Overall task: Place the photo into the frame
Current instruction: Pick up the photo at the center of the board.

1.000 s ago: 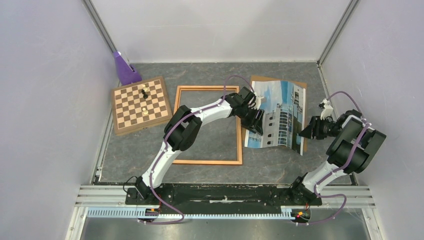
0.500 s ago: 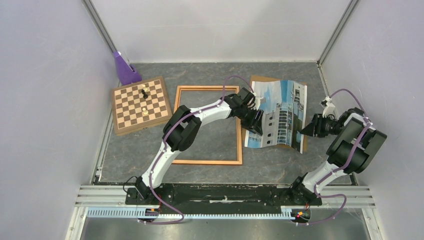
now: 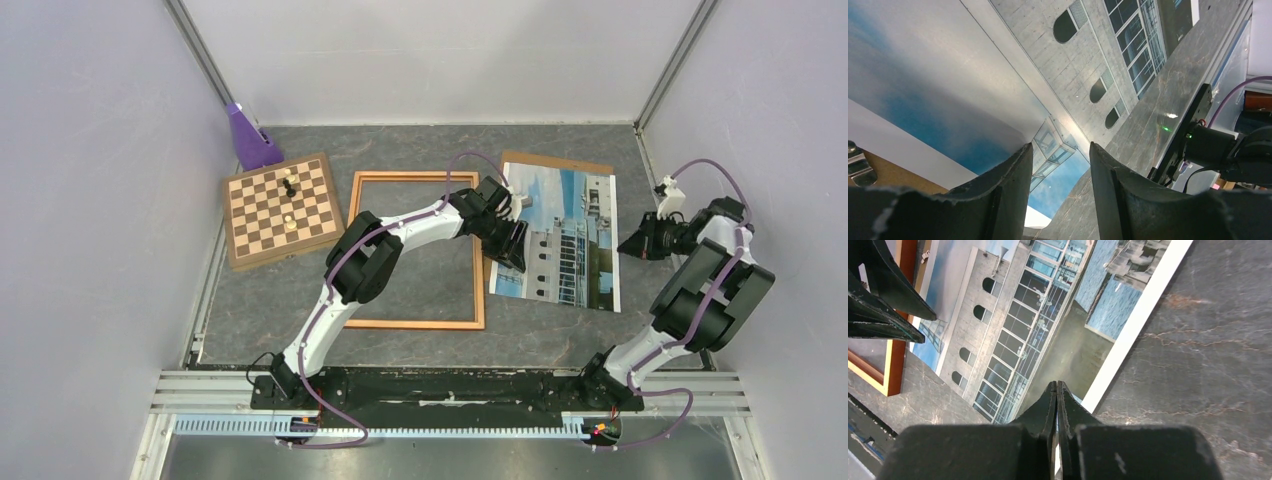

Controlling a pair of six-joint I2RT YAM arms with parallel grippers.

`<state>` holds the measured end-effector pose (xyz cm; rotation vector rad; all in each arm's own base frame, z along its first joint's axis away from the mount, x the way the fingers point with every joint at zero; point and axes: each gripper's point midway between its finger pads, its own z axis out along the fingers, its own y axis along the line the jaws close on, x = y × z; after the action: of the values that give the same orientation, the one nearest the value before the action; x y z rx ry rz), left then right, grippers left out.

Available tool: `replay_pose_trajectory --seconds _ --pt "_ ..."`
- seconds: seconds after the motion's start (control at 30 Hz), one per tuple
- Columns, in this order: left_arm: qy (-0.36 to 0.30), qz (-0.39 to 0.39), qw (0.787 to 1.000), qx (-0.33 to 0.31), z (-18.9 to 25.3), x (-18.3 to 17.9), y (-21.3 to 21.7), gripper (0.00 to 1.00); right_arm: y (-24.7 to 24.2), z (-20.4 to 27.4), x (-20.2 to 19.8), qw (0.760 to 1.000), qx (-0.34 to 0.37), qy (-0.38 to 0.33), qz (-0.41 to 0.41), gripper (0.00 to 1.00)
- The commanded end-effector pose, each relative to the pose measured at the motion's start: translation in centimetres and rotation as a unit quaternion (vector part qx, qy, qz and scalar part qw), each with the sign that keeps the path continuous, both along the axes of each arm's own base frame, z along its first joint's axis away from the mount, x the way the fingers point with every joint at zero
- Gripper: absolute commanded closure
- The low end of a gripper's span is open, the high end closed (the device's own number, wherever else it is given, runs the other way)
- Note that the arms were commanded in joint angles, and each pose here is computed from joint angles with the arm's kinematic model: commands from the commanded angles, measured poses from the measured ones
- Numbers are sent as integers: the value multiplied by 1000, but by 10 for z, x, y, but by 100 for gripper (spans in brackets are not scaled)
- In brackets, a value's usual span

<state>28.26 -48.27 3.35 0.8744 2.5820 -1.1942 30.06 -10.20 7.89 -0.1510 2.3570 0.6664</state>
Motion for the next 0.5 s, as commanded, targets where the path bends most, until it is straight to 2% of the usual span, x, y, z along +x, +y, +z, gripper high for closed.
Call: replay_pose_trajectory --seconds 0.0,0.07,0.13,0.17,0.23,0.27,0.33,0.37,0.47 --pt "-9 6 999 36 -5 -7 9 47 -14 25 9 999 -36 -24 -8 100" --pt "-13 6 999 35 -3 -6 9 47 -17 26 9 998 -50 -22 -7 100" --pt "-14 5 999 32 0 -6 9 47 -18 25 2 997 -70 -21 0 94" --pt "-13 5 999 29 4 -6 8 47 -16 21 -5 997 -82 -14 8 86" --pt "-8 4 1000 25 6 -8 7 48 -6 15 -23 992 -108 -10 58 62" --pt "-6 3 1000 23 8 -8 6 48 2 13 -34 988 -118 -15 96 47" --pt "-4 0 1000 21 11 -9 6 48 16 8 -52 976 -145 -24 159 31" --pt "-6 -1 1000 21 13 -9 6 48 19 7 -57 968 -170 -32 183 26" --pt "-12 -4 1000 20 17 -8 7 48 28 0 -66 935 -253 -61 242 20"
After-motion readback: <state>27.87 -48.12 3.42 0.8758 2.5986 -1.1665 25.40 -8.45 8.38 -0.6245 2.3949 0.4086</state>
